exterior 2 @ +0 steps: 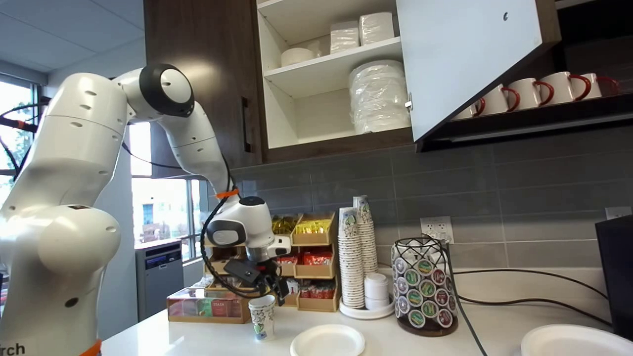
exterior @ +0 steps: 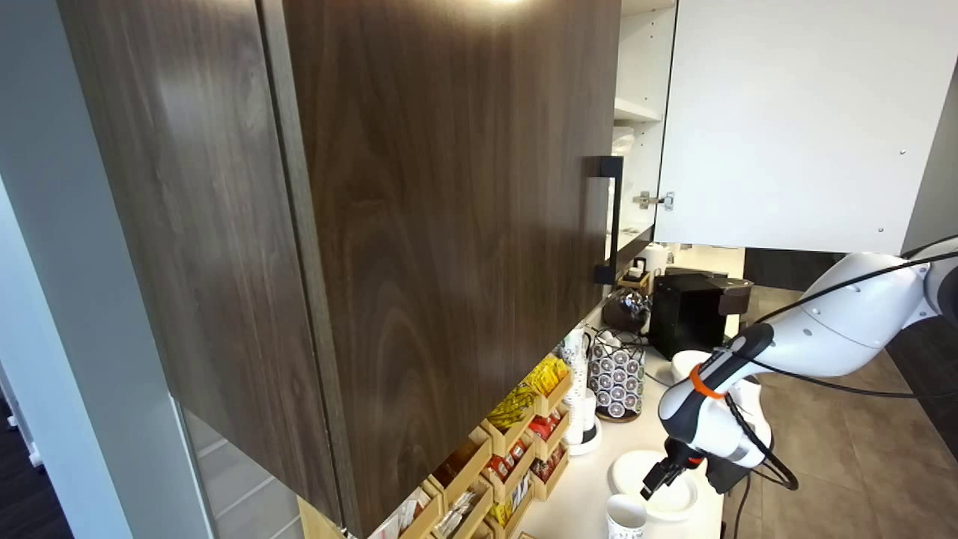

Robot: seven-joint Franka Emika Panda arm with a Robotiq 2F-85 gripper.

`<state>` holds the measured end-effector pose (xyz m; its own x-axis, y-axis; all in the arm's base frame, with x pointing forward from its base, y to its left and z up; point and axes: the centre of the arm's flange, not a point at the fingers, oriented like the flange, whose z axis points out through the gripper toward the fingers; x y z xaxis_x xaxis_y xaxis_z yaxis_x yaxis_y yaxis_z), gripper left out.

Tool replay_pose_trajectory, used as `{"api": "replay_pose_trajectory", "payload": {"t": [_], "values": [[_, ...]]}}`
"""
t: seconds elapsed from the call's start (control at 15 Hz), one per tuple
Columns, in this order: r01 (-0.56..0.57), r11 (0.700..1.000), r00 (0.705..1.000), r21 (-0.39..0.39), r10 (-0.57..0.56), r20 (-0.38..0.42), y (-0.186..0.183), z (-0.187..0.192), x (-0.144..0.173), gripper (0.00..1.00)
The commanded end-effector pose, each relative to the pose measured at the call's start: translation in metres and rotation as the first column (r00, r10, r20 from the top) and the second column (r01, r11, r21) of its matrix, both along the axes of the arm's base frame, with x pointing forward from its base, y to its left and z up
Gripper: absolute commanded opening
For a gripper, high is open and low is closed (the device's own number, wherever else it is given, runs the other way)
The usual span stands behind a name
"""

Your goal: Remove the plate from the cupboard on top, put on the cupboard and then lift the cups and put them in the cupboard on top

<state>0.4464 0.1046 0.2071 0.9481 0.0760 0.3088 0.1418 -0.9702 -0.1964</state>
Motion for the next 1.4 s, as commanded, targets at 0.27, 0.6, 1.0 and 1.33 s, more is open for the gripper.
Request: {"api": "replay_pose_trajectory", "payload": {"t": [0.27, 0.6, 1.0, 1.33], "values": [[-0.004, 1.000, 0.998, 0.027, 0.005, -0.056, 0.018, -0.013, -0.002, 1.00], [0.015, 0.999, 0.998, 0.029, -0.013, -0.068, 0.025, -0.024, 0.004, 1.00], [0.046, 0.998, 0.997, 0.032, -0.044, -0.063, 0.027, -0.034, 0.016, 0.66], [0.075, 0.996, 0.994, 0.041, -0.071, -0.085, 0.022, -0.039, 0.018, 0.27]]}}
